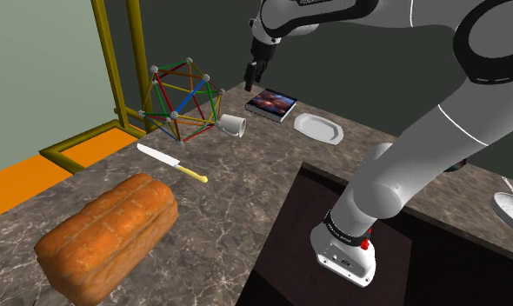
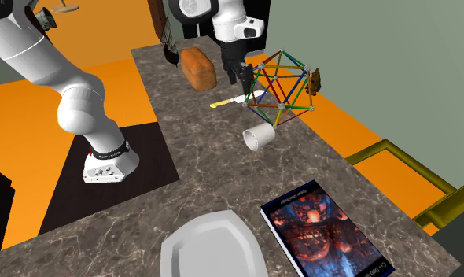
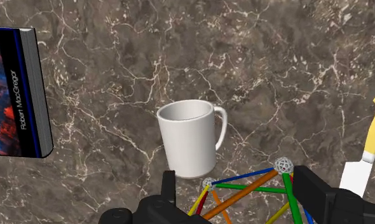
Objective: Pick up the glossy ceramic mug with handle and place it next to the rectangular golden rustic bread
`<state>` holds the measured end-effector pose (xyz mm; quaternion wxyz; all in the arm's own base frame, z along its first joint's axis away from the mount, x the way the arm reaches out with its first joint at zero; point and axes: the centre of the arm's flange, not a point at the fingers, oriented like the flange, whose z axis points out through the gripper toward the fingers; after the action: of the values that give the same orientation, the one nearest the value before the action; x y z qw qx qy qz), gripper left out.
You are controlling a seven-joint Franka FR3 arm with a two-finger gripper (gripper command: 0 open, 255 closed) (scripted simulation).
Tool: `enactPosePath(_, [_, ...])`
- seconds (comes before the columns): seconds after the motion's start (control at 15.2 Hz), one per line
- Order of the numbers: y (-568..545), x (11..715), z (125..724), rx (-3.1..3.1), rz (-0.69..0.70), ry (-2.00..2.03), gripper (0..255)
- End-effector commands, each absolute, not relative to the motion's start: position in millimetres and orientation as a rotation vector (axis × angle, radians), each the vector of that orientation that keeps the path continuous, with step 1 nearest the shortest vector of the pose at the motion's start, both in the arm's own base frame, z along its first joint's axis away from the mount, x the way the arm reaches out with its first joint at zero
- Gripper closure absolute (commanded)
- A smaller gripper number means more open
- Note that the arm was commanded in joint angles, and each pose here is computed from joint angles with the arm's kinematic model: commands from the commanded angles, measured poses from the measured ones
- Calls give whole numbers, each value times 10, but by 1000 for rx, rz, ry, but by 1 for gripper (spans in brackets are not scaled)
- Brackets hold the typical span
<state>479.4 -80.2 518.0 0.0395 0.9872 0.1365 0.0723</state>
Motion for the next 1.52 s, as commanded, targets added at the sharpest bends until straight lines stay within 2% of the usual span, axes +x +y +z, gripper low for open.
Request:
enactPosePath(0.0, [-970, 4795, 4953, 3037, 252, 464, 0])
enactPosePath(0.92, [-1965, 5016, 3237, 3100, 461, 793, 0])
enactPosePath(1.45, [-1911, 5121, 2835, 3101, 463, 797, 0])
